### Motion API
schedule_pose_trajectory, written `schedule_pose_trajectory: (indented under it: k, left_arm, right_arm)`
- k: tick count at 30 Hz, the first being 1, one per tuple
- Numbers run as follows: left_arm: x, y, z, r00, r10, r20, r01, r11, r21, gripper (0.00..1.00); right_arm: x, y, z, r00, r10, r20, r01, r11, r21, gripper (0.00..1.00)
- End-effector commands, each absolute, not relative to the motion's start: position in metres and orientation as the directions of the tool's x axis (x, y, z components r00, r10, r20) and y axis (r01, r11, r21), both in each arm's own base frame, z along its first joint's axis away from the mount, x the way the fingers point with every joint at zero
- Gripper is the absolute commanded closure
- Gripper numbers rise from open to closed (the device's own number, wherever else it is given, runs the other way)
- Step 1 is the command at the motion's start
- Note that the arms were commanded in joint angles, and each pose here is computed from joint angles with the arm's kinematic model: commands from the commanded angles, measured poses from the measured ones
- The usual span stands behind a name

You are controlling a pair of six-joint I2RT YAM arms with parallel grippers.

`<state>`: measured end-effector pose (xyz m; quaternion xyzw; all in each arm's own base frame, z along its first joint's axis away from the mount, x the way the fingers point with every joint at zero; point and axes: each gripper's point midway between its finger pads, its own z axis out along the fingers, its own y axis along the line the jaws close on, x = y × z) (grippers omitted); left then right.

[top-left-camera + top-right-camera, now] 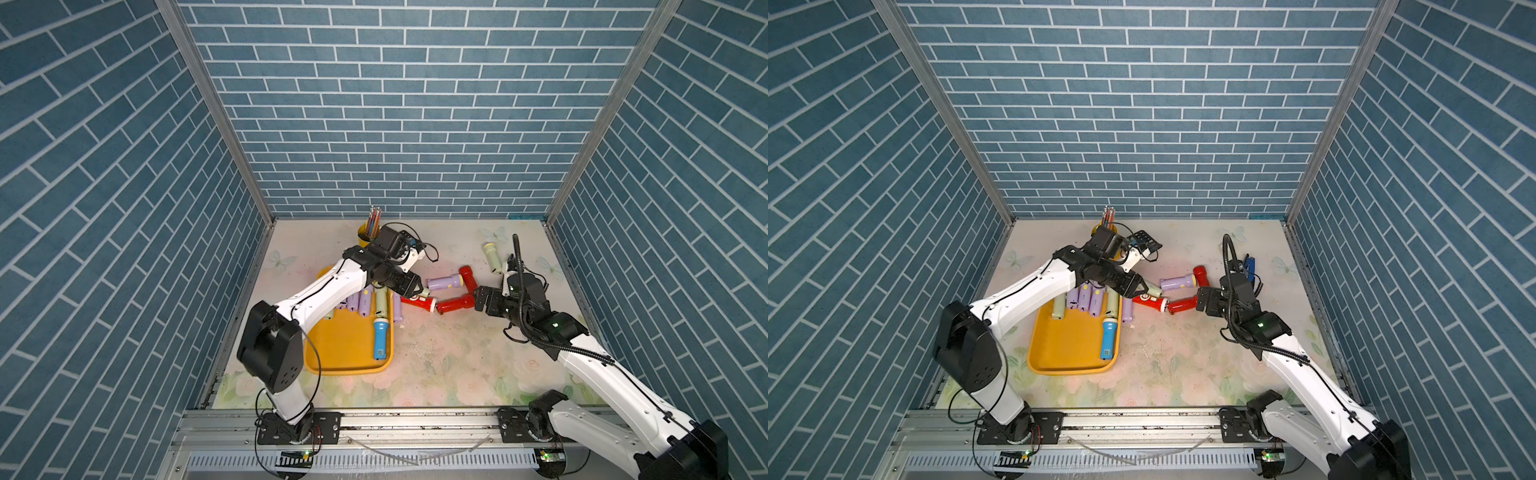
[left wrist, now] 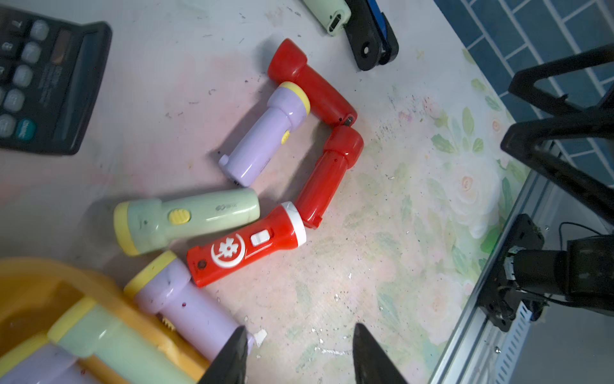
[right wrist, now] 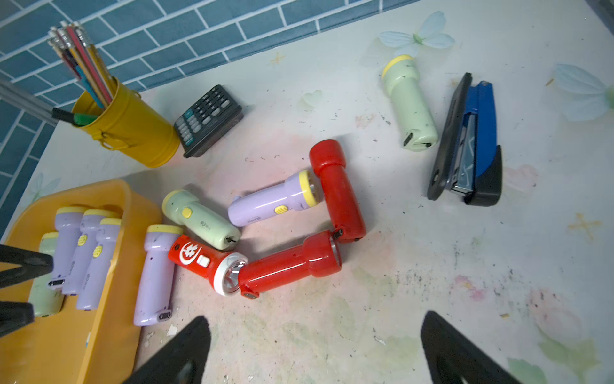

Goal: Put the flashlights into the storage boxes
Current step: Place the flashlight at the storage box, then pick up the flashlight from the center of the board.

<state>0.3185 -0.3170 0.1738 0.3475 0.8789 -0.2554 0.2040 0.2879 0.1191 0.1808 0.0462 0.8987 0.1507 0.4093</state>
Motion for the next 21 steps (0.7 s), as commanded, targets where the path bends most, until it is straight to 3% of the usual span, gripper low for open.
schedule_pose_trajectory:
  k: [1, 21]
  left_arm:
    - [0.305, -0.327, 0.157, -0.634, 0.626, -0.454, 0.767, 0.583, -0.268, 0.49]
    - [0.312, -0.409, 0.081, -0.556, 0.794, -0.245, 0.829, 0.511, -0.227, 0.48]
  right_arm:
    - [0.291, 0.112, 0.173, -0.679, 0.298, -0.671, 0.006, 0.916, 0.400, 0.01]
    - [0.295, 0.082, 0.142, -0.697, 0.408, -0.589, 0.039, 0.843, 0.537, 0.01]
